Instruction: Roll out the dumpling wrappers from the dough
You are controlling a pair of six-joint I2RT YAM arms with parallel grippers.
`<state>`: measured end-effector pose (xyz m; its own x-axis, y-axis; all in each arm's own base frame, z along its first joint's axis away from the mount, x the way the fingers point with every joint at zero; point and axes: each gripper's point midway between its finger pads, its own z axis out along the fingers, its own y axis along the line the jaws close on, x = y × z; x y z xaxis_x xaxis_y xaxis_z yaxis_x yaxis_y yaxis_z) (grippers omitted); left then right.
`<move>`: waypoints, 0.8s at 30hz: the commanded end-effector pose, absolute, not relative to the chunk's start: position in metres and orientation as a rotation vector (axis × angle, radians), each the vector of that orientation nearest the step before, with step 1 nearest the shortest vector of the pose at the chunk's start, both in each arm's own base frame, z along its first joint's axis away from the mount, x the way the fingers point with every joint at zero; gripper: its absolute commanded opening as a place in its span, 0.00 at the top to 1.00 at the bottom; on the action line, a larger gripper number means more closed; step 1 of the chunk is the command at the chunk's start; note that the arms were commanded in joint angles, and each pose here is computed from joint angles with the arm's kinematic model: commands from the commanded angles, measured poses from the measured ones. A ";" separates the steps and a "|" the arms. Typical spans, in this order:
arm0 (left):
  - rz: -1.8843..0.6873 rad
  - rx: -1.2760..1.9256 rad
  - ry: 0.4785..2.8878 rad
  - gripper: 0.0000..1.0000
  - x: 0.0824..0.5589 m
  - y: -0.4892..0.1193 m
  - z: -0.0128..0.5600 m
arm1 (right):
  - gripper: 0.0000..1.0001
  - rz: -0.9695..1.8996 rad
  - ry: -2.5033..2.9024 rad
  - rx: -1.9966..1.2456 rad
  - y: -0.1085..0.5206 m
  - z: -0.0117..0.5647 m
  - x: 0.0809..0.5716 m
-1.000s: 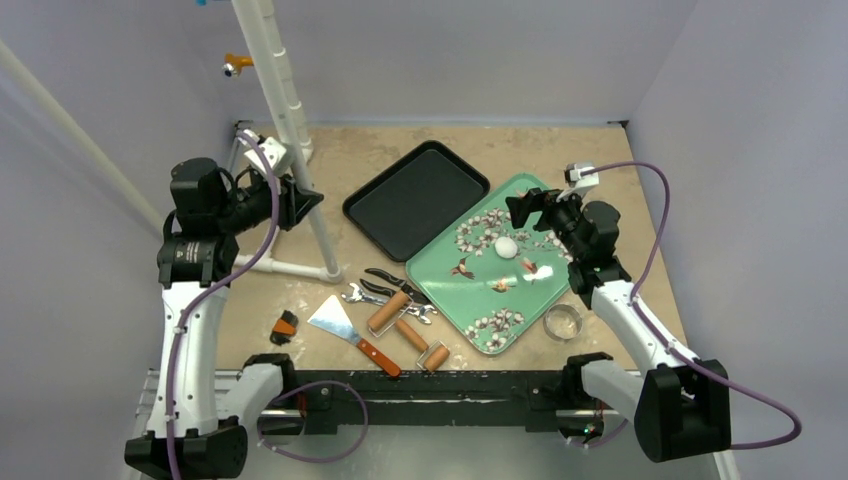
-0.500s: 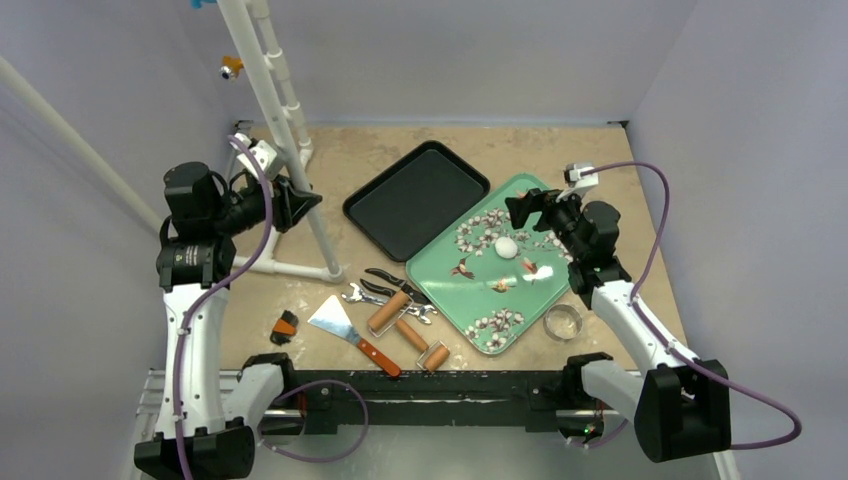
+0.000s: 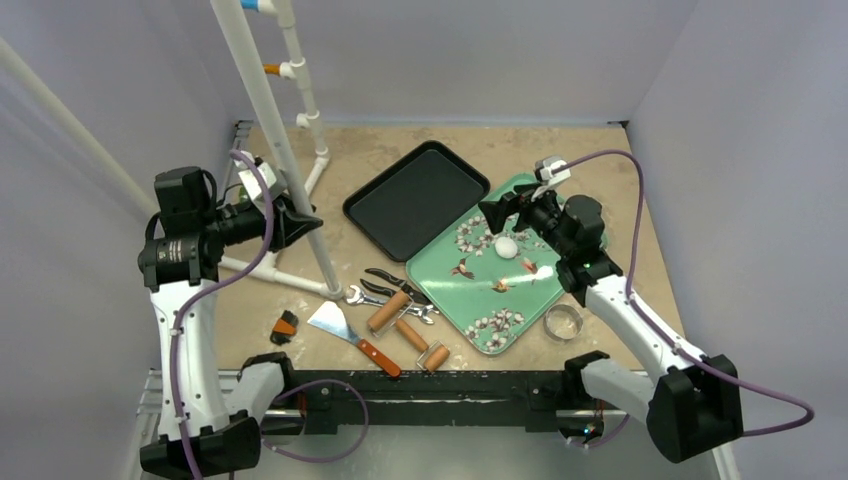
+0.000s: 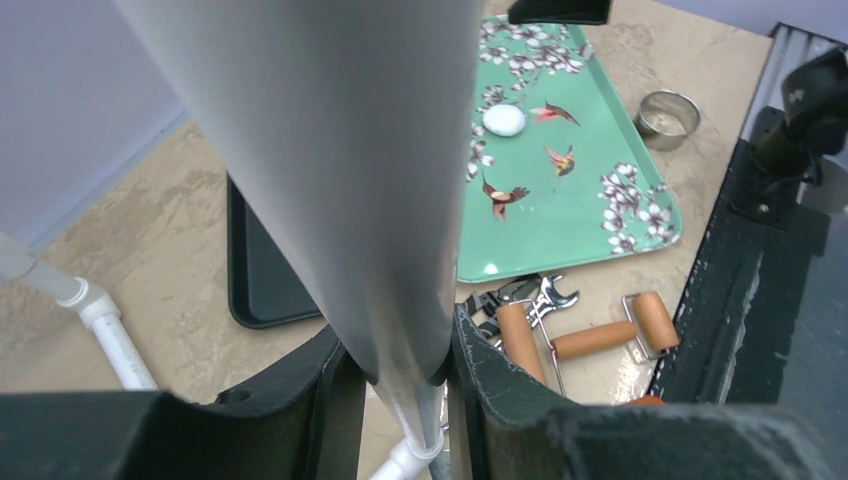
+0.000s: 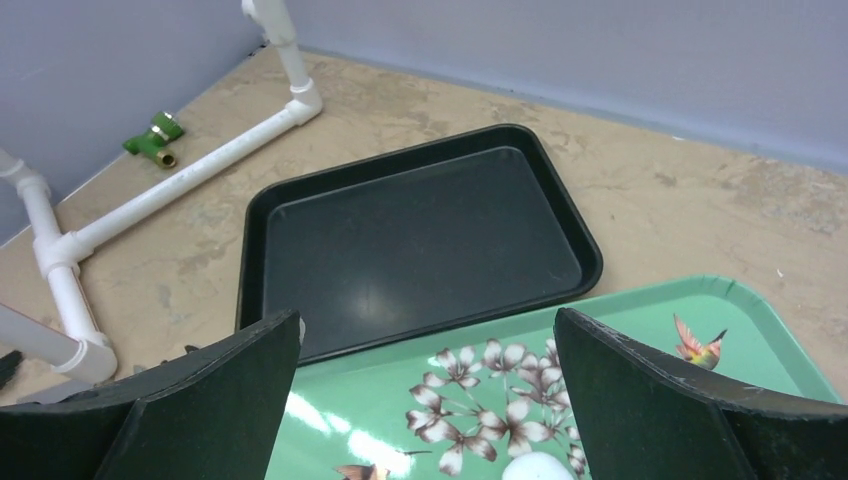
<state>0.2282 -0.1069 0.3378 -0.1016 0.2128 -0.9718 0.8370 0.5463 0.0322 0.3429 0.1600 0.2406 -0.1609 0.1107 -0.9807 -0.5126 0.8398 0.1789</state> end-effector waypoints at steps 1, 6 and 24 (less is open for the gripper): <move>-0.854 1.109 1.532 1.00 0.173 -0.131 0.329 | 0.01 0.553 1.627 -0.368 0.166 0.253 0.347; -0.808 1.170 1.518 1.00 0.172 -0.128 0.323 | 0.01 0.551 1.642 -0.375 0.168 0.247 0.349; -0.797 1.112 1.490 1.00 0.264 -0.100 0.360 | 0.01 0.520 1.653 -0.377 0.167 0.245 0.352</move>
